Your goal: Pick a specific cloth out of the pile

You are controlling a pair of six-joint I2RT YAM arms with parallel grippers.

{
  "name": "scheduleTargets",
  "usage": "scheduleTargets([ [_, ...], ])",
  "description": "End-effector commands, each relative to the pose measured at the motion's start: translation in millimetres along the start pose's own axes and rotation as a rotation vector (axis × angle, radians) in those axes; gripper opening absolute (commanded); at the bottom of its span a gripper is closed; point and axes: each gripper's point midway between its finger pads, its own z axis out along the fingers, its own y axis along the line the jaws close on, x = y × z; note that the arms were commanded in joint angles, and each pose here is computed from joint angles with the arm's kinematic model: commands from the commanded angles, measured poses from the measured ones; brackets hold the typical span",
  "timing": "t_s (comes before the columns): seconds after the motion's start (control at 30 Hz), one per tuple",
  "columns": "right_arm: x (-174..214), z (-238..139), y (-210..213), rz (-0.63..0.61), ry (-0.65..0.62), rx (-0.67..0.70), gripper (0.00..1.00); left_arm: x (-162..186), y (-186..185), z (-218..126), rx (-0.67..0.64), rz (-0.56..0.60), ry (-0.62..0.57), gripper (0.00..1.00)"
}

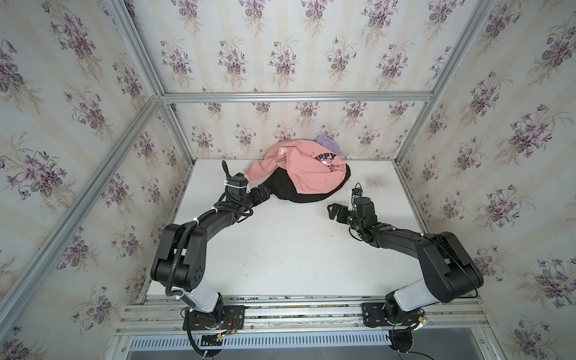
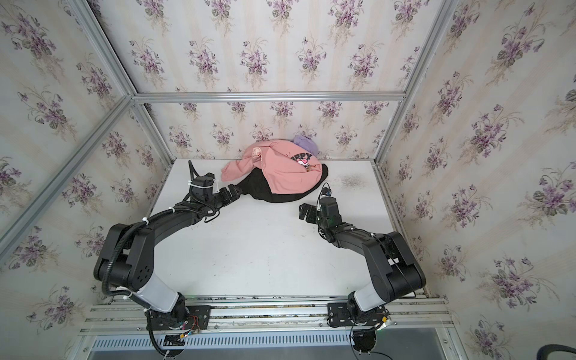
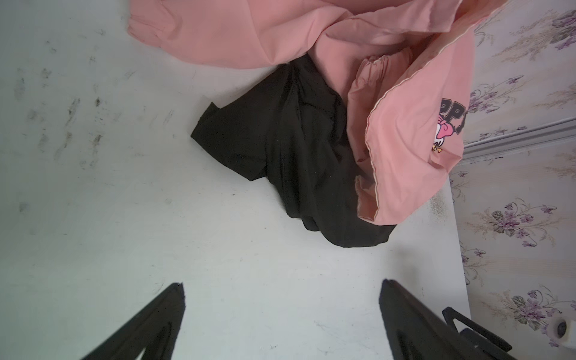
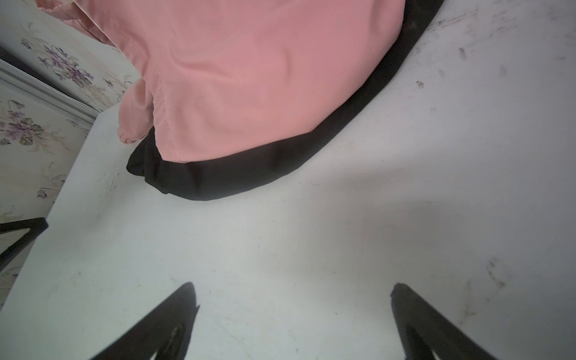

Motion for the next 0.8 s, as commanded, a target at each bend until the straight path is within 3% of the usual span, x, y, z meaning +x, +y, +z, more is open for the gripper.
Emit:
scheduleTargets([
  [0.0,-4.4,4.0,19.1,0.060,0.014,-0.092,1.00,-5.8,-4.7,7.9,0.012,-0.004,0.002,0.99],
  [0.3,17.0,25.2,33.7,0.141,0.083,-0.185,1.00,-18.9,-6.5,42.1,-0.020,-0.025,0.026,0.97],
  [0.77,16.1,48.7,48.6,0.151,0.115,-0.242,1.00,-27.6,-29.6,94.3,0.040,-0.032,0.102,0.87],
])
